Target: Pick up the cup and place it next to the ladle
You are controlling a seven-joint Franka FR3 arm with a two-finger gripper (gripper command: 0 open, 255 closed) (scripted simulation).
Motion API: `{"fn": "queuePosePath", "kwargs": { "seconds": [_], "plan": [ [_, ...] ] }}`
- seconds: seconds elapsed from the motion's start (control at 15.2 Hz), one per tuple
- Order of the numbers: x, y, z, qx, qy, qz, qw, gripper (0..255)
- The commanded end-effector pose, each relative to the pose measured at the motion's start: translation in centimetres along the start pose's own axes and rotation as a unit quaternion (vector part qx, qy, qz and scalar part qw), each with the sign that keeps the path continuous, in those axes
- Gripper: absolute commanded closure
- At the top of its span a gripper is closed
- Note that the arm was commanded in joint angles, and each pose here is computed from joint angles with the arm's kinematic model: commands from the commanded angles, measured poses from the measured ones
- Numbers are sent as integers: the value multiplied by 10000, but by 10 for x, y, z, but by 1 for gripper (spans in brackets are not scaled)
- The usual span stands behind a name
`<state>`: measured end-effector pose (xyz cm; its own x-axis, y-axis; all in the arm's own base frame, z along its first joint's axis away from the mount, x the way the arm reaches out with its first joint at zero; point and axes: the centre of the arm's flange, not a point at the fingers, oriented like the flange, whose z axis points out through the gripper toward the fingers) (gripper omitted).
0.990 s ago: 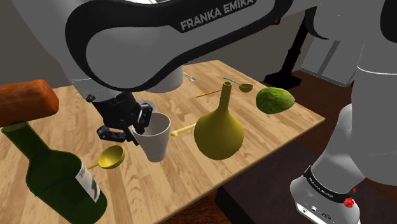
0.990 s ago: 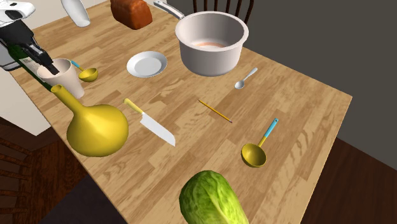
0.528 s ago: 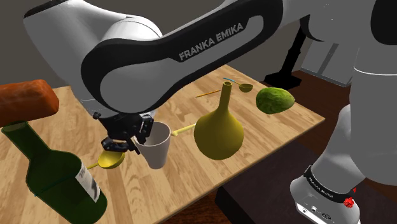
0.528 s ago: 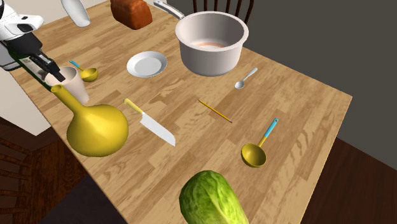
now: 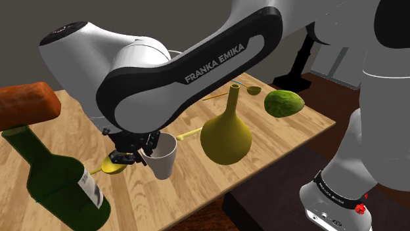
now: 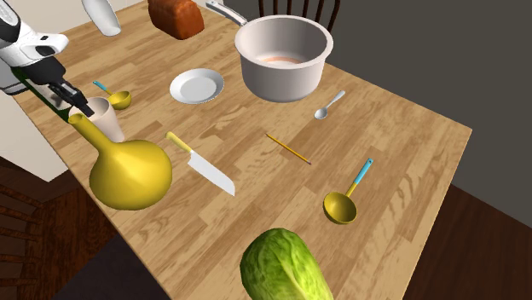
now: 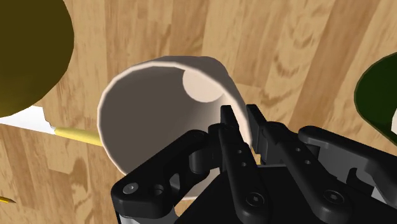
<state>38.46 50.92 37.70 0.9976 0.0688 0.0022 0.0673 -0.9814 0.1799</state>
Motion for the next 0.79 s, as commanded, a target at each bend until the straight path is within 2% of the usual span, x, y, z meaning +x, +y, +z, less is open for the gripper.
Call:
{"fn": "queuePosePath", "kwargs": {
  "seconds": [0.0, 0.26, 0.33, 0.66, 0.73],
  "plan": [
    [0, 0, 1, 2, 2, 0, 10000, 255],
    [0, 0, 1, 2, 2, 0, 10000, 255],
    [0, 0, 1, 2, 2, 0, 10000, 0],
    [0, 0, 1, 2, 2, 0, 10000, 0],
    [0, 0, -13, 2, 2, 0, 10000, 0]
  ]
}}
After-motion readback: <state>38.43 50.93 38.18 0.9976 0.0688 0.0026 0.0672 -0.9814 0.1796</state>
